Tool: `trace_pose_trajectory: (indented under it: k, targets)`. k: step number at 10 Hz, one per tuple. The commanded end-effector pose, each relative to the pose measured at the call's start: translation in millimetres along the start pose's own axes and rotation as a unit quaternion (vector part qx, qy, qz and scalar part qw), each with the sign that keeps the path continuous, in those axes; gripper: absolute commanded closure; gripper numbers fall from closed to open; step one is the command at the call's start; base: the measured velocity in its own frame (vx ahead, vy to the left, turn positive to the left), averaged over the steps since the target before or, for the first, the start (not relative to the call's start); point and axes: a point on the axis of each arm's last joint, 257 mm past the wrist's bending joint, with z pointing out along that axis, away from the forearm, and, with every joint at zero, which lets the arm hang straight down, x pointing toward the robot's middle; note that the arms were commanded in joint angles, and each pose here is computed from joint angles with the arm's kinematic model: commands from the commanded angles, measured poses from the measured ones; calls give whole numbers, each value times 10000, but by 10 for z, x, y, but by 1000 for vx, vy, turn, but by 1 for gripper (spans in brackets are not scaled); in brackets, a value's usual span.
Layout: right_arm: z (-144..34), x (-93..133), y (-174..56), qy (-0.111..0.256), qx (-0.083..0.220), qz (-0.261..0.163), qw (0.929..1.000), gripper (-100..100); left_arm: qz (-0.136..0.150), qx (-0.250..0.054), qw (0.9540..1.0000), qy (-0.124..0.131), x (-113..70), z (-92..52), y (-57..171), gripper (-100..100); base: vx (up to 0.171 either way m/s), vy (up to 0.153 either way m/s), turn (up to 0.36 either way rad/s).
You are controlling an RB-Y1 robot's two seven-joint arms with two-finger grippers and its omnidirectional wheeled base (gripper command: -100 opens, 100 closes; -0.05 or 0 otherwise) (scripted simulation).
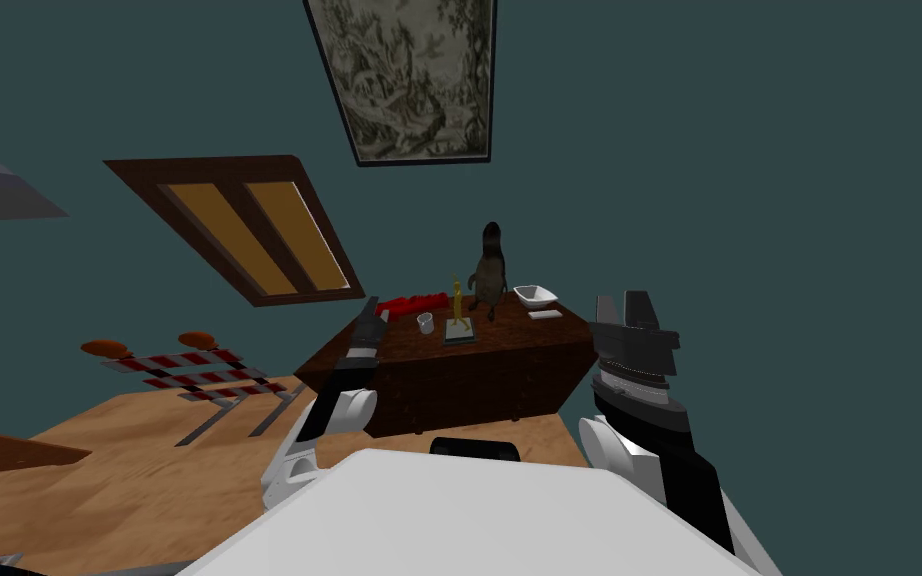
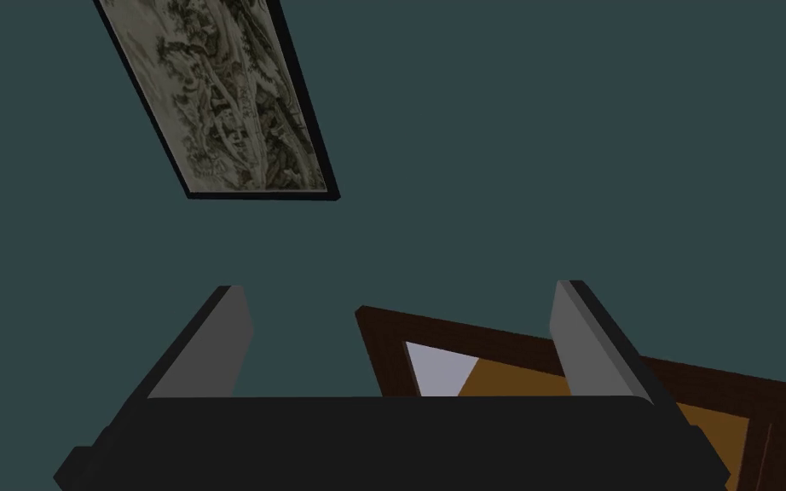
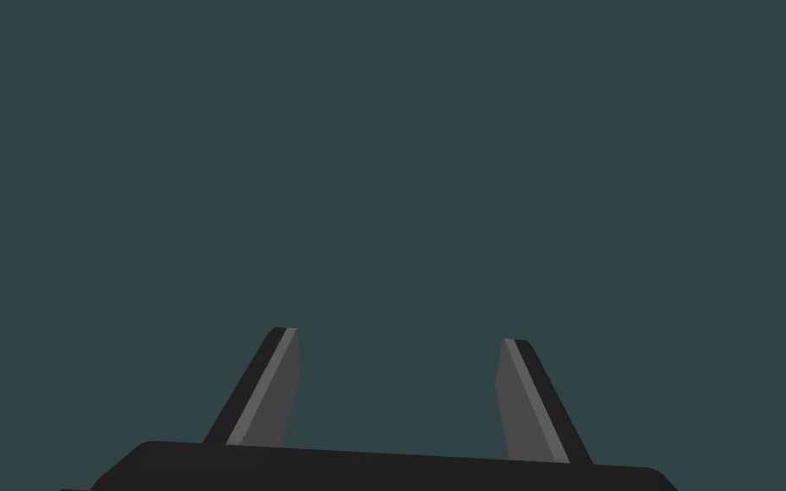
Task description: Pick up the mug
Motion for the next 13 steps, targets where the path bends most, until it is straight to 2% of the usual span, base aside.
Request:
trace_pose_trajectory:
  k: [1,4,5,6,7,8,10,11,12,13]
  targets:
    - [0,0,0,0,0,0,10000,0,32,-176,9998,28,-29,19,102,-100,-25,32,-9]
    - [0,0,0,0,0,0,10000,0,168,-477,9987,72,-136,132,270,-100,-33,42,-15]
    - [0,0,0,0,0,0,10000,0,169,-631,9978,84,-131,123,349,-100,-26,45,-12]
    - [0,0,0,0,0,0,10000,0,234,-699,9972,80,-201,186,385,-100,-35,51,-13]
    - [0,0,0,0,0,0,10000,0,234,-849,9961,90,-198,174,462,-100,-32,46,-13]
    - [0,0,0,0,0,0,10000,0,296,-912,9954,74,-277,239,492,-100,-37,51,-26]
    - [0,0,0,0,0,0,10000,0,296,-1124,9932,86,-275,216,599,-100,-23,26,-3]
    - [0,0,0,0,0,0,10000,0,353,-1241,9916,61,-363,274,653,-100,-28,28,-19]
    - [0,0,0,0,0,0,10000,0,352,-1352,9902,66,-362,259,708,-100,-27,39,-20]
    - [0,0,0,0,0,0,10000,0,352,-1382,9898,67,-362,255,724,-100,-11,19,-3]
